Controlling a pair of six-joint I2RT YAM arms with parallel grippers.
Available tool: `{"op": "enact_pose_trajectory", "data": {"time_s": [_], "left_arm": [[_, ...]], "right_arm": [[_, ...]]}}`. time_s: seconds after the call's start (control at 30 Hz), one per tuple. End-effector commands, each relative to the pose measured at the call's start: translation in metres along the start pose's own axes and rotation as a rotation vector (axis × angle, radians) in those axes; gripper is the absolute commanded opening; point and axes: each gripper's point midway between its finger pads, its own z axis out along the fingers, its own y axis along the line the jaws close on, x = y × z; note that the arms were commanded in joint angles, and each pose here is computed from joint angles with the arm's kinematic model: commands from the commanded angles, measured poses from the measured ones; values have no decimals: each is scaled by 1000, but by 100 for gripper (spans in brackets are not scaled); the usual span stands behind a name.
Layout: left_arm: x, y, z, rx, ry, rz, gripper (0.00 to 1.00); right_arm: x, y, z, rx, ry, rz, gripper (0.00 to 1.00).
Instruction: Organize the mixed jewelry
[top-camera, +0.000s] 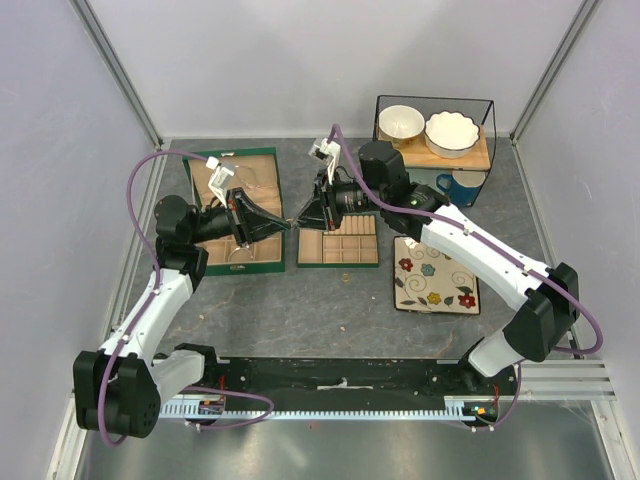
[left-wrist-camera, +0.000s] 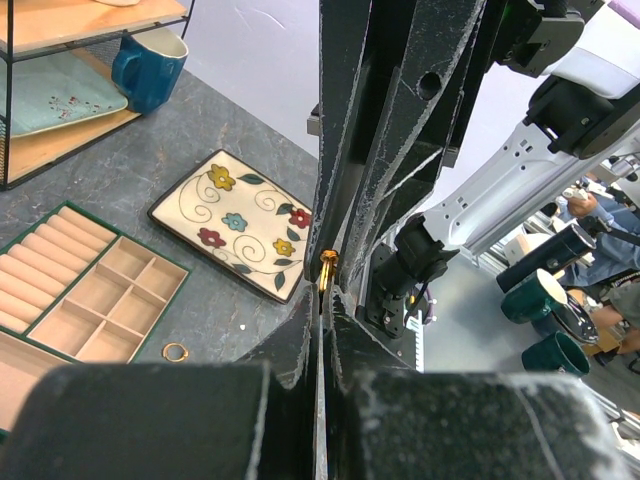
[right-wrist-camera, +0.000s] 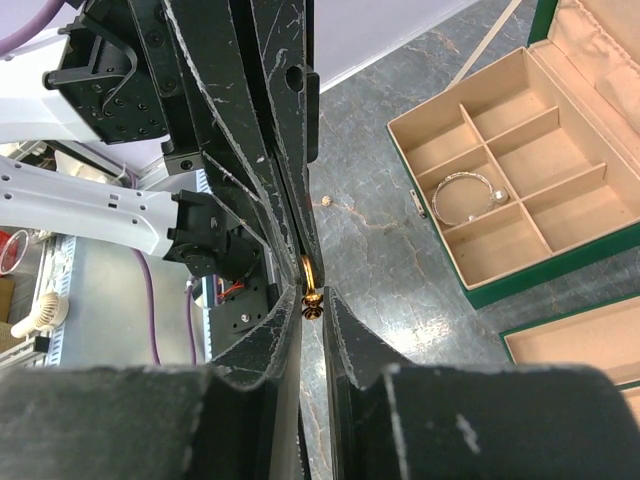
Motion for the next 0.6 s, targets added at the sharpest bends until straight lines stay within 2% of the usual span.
{"op": "enact_pose_trajectory", "data": {"time_s": [0.0,0.2,0.23,0.27,0.33,0.37,0.4,0.47,0.57], "left_arm": [[-4,-5,-2,4,-16,26,1],[-2,-1,-2,-20,-23,22,3],[-2,1,-2,-33,-25,23,9],[-2,3,-3,-44,-28,23,26],[-4,5,-4,-68,-36,20,44],[-5,7,-4,-78,-40,19,57],[-8,9,-6,-100,-47,11,62],[-11,13,-7,-121,-52,22,79],[-18,23,-11,-184,-74,23,86]], "right_arm": [[-19,10,-1,-32,-49,-57,18],[-22,8,-1,-11,-54,-54,6],[-22,7,-1,1,-58,-57,5],[-23,5,-2,11,-60,-59,3],[-20,-1,-3,41,-52,-64,2],[-23,-7,-5,79,-62,-67,1],[-20,-10,-6,102,-53,-63,1],[-22,-23,-12,174,-62,-75,0],[-22,-38,-21,260,-58,-83,0]]}}
